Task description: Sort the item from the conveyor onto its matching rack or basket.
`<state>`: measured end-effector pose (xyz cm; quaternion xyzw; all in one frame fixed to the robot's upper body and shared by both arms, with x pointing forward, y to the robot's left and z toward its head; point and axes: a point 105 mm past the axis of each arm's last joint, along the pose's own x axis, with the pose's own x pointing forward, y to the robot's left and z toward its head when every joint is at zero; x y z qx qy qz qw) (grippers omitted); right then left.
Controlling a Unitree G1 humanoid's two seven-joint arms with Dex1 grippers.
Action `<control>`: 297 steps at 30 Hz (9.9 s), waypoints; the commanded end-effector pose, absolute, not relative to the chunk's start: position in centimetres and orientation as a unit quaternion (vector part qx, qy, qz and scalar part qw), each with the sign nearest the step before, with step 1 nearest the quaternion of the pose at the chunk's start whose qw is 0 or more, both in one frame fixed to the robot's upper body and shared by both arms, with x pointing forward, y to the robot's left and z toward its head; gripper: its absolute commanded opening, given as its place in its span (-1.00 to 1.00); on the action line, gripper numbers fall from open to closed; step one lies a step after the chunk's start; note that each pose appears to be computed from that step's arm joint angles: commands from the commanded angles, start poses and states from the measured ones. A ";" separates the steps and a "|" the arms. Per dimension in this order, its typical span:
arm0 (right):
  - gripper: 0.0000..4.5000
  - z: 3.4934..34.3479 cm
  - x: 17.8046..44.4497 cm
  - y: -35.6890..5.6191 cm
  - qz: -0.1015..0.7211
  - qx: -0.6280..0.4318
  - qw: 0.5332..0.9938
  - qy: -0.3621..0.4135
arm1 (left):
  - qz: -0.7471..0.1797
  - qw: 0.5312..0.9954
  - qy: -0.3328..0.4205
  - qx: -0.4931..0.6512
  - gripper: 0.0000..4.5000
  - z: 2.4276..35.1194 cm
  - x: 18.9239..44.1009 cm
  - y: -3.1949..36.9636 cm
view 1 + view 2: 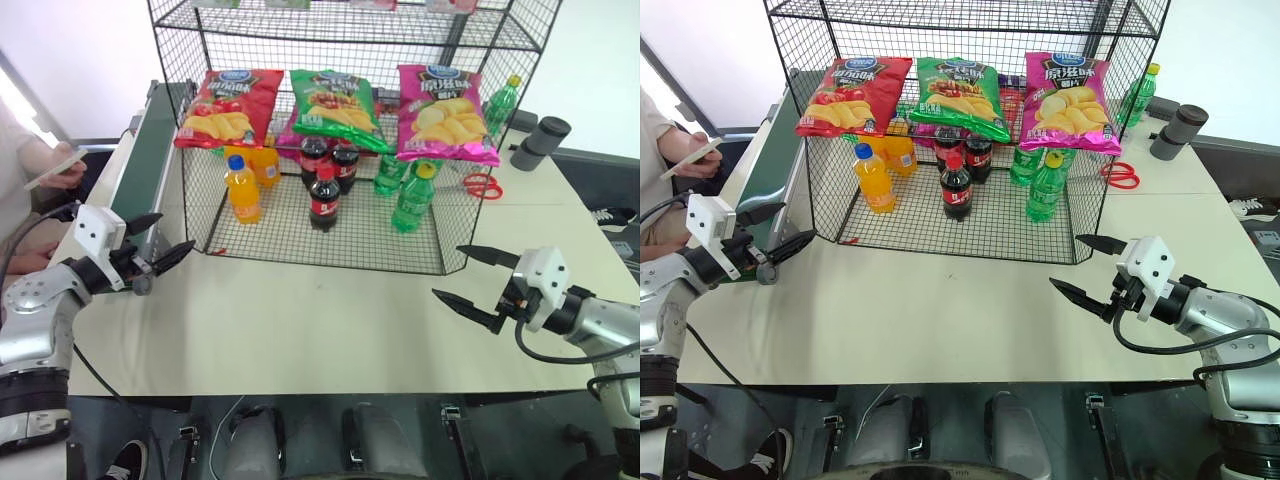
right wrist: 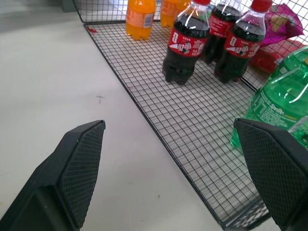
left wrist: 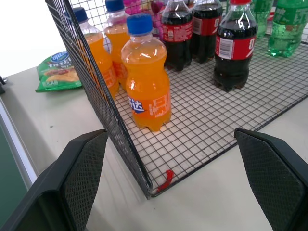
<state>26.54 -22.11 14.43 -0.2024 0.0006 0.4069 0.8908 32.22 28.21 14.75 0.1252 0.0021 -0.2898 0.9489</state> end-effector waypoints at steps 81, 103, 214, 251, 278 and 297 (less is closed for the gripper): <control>0.98 14.3 26.7 -22.3 0.387 -0.255 0.886 -0.014 | -0.313 0.940 -0.024 0.136 1.00 14.5 33.2 26.3; 0.98 14.1 26.5 -22.1 0.386 -0.256 0.886 -0.006 | -0.326 0.935 -0.015 0.136 1.00 13.9 33.1 25.6; 0.98 14.6 27.9 -6.9 0.631 -0.065 0.772 -0.034 | -0.069 0.837 -0.016 0.543 1.00 14.5 23.2 34.9; 0.98 15.8 28.5 -5.9 0.640 -0.076 0.760 -0.079 | -0.049 0.746 -0.003 0.664 1.00 12.7 24.0 36.9; 0.98 15.3 28.6 -5.9 0.632 -0.082 0.767 -0.069 | -0.052 0.750 -0.011 0.659 1.00 12.9 24.8 36.6; 1.00 15.0 29.0 -6.3 0.616 -0.091 0.779 -0.065 | -0.056 0.757 -0.019 0.651 0.46 13.0 26.1 36.1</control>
